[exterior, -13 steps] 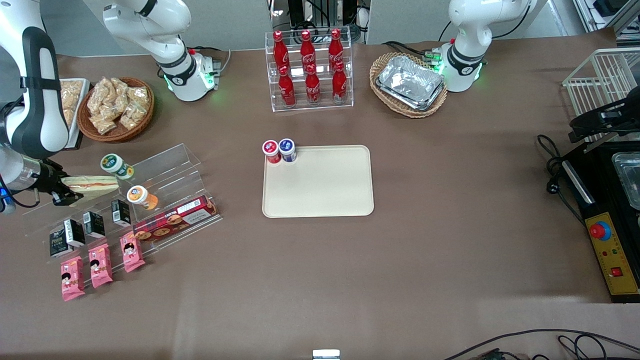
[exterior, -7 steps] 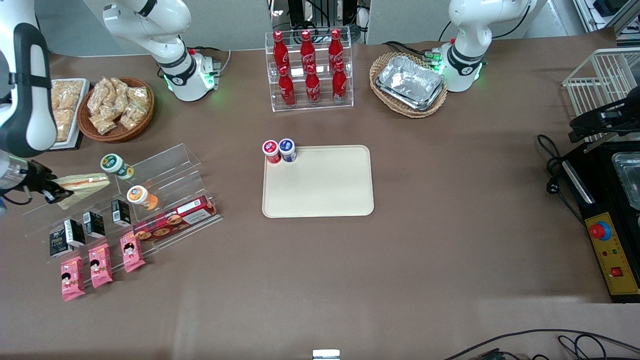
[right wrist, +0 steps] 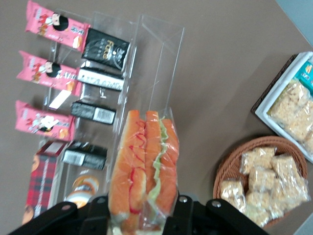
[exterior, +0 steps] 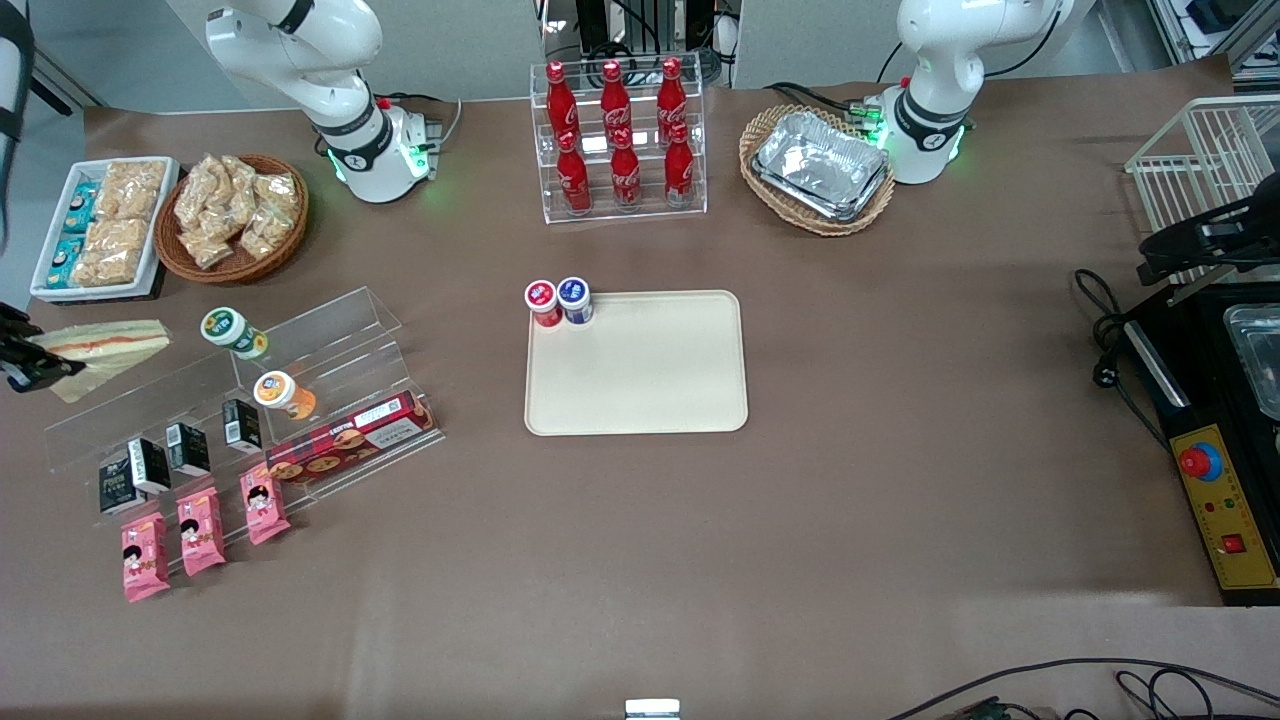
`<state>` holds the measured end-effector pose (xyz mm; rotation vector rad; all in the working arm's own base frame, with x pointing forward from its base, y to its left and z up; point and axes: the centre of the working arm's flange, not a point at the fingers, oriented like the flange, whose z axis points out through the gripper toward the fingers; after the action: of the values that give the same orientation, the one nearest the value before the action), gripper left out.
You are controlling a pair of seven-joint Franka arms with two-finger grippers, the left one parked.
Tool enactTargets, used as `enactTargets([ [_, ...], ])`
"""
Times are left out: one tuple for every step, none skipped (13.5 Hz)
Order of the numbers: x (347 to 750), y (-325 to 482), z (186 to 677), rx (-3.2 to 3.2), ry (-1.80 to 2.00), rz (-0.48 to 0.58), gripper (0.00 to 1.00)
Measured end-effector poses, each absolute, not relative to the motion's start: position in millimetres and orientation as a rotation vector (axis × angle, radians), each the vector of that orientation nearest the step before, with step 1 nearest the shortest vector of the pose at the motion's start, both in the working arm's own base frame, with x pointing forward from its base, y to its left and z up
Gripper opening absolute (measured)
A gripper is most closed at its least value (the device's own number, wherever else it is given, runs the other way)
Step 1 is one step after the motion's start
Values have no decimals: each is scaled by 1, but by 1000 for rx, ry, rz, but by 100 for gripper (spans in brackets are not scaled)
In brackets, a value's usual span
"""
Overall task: Place sandwich on tray
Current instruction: 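Lift the sandwich off the display shelf with the right gripper, then carry the sandwich over the cream tray and lower it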
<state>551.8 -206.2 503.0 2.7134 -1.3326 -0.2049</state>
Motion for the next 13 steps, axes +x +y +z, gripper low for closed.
enactTargets([
  [553, -200, 516, 2732, -1341, -225, 38],
  [554, -192, 527, 2749, -1339, -250, 38],
  [556, -181, 535, 2768, -1330, -272, 38],
  [560, -164, 542, 2789, -1323, -285, 38],
  [566, -142, 547, 2808, -1307, -287, 38],
  [573, -114, 551, 2825, -1274, -284, 38],
  [579, -80, 552, 2828, -1260, -279, 38],
  [584, -44, 553, 2818, -1268, -275, 38],
  [586, -8, 553, 2806, -1278, -272, 38],
  [585, 28, 552, 2796, -1282, -272, 38],
  [584, 60, 550, 2785, -1290, -269, 38],
  [584, 89, 547, 2775, -1305, -261, 38],
  [584, 114, 542, 2766, -1324, -251, 39],
])
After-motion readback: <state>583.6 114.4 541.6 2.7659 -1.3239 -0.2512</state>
